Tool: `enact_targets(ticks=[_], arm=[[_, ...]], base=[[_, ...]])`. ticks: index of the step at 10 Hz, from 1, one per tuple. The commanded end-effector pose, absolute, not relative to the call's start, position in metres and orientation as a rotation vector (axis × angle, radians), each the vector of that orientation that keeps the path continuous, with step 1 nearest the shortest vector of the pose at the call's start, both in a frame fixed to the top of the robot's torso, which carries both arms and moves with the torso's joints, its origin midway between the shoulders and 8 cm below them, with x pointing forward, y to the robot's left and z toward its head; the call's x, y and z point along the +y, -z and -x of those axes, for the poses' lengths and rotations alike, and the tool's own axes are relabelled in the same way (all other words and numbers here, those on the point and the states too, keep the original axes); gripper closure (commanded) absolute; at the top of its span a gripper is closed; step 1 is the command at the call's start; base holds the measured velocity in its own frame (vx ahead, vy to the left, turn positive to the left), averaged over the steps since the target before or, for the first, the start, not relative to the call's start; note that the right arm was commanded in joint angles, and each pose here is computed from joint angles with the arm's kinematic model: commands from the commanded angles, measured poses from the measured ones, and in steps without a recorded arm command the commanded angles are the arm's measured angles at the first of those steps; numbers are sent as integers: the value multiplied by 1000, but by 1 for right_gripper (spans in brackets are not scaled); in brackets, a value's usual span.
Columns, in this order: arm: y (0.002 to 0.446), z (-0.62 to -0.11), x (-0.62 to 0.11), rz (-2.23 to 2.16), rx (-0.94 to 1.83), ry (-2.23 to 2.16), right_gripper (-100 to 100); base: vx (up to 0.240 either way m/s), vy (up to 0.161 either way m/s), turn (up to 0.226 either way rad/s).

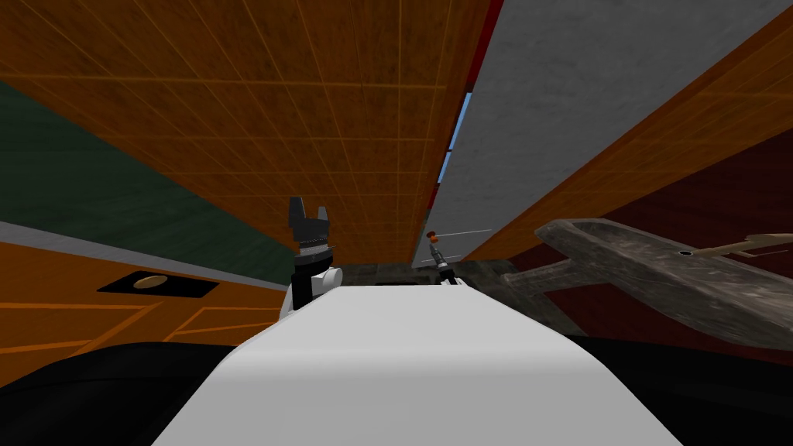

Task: Pull the door open

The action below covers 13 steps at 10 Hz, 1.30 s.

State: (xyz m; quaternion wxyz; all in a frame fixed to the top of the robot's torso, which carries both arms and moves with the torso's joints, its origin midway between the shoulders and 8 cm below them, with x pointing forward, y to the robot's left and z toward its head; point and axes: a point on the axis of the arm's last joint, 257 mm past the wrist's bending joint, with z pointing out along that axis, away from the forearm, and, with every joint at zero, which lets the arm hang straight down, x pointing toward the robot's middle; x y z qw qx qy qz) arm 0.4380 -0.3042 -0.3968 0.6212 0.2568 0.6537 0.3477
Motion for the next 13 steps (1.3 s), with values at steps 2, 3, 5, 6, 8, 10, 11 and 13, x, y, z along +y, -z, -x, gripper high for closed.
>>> enact_targets(ticks=[2, 3, 5, 6, 8, 10, 11, 13], arm=[[397, -440, -301, -537, 1516, -748, -100], [397, -441, -299, -518, 1521, -730, -100], [396, -442, -297, -479, 1529, -693, -100], [396, -442, -297, -475, 1530, -689, -100], [396, -444, -293, -425, 1540, -642, -100], [396, -445, -291, -385, 1547, -604, -100], [396, -445, -291, -381, 1547, -600, -100], [396, -447, -287, -331, 1555, -553, -100]], base=[[-27, -10, -7], [-38, -19, -16], [-33, -19, -5], [-29, -14, -4], [-37, -18, -12], [-35, -20, -6], [-25, -18, -6], [-32, -23, -11]])
